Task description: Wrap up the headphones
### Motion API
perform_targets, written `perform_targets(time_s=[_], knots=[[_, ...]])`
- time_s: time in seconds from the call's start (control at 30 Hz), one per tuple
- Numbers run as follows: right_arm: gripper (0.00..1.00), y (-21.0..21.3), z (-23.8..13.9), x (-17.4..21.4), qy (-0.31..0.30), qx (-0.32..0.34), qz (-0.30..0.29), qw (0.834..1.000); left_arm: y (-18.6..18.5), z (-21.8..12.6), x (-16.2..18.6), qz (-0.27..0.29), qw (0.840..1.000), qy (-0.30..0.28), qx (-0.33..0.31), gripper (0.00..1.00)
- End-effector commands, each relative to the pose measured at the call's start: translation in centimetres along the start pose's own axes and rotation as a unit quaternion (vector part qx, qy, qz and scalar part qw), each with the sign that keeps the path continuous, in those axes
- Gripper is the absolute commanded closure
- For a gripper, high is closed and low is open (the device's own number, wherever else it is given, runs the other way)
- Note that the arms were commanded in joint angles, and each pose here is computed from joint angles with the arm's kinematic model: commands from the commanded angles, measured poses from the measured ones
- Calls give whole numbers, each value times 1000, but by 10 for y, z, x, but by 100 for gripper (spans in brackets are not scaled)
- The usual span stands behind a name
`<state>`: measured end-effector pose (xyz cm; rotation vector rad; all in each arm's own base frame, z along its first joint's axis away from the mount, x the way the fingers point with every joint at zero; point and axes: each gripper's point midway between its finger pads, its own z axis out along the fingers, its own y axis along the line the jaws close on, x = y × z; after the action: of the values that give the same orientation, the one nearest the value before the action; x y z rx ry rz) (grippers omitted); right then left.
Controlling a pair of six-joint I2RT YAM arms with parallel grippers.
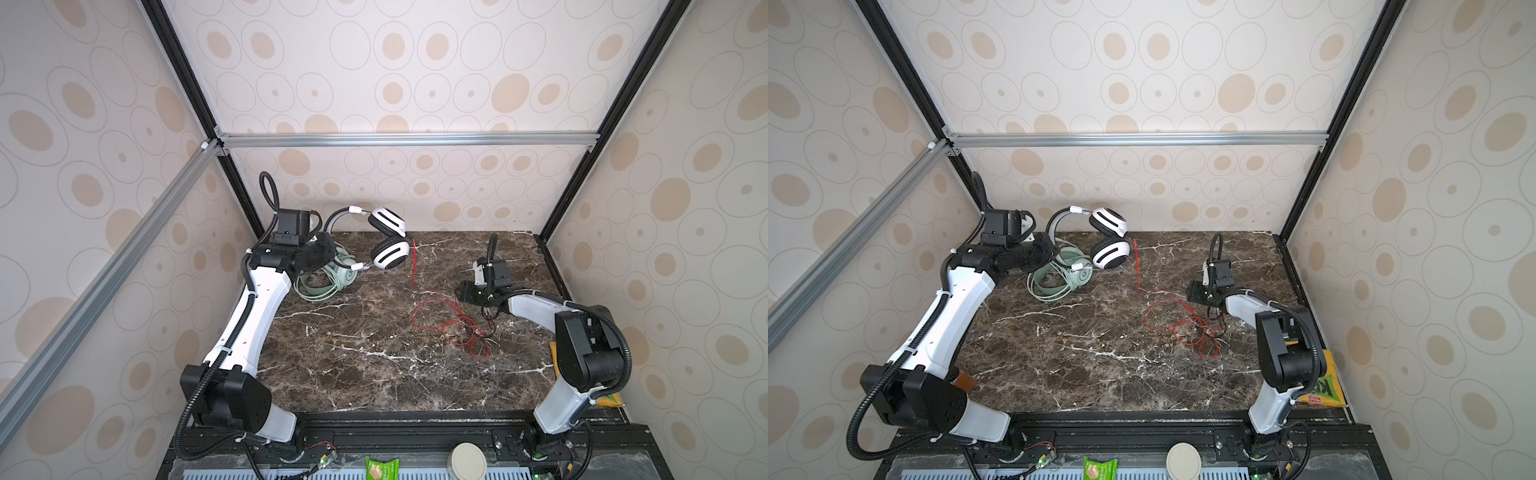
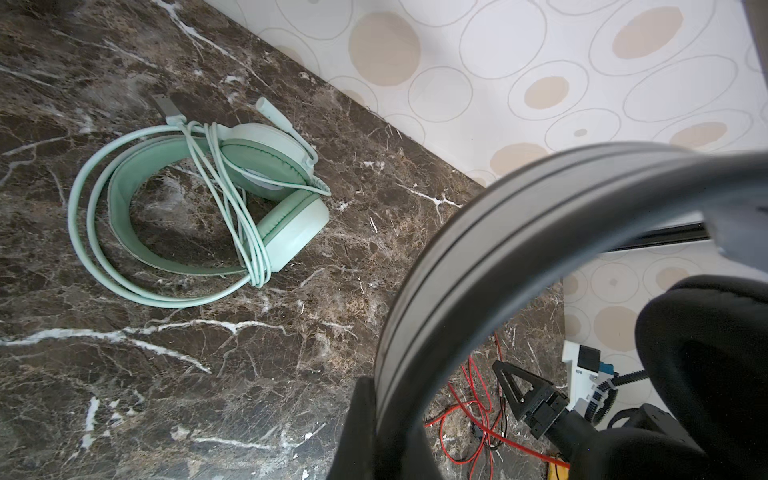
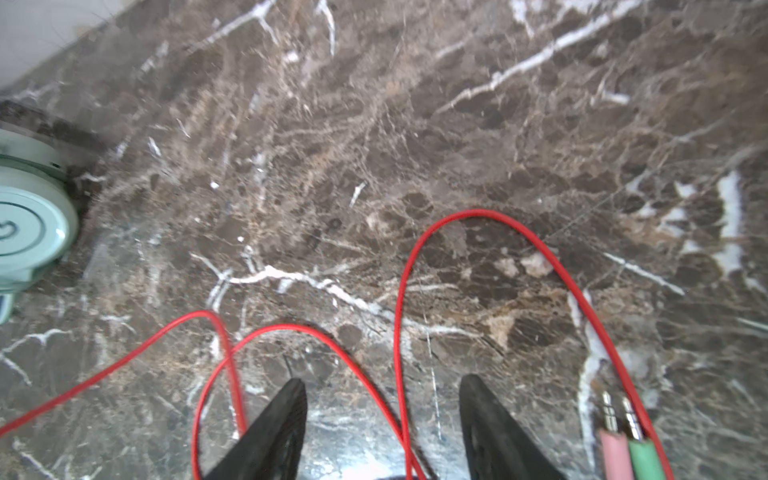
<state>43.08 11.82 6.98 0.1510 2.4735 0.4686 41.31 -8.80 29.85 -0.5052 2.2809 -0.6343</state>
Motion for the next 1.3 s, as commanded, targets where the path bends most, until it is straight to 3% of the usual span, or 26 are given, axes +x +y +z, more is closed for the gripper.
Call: perform_targets(time_s=[0.0,0.23,0.5,1.27], knots=[[39,-10,7,13,18,17,-2,1000,-23,-19,-19,-10,998,-34,55,100],[40,-3,4,15,12,-7,-2,1000,-21,-16,-19,-16,998,-29,60,100],[42,32,-6,20,10,-91,-46,995,-22,-16,-19,-20,997,-29,71,100],[41,67,5,50,53,-55,-165,983,-17,-14,-18,-34,995,-39,89,100]])
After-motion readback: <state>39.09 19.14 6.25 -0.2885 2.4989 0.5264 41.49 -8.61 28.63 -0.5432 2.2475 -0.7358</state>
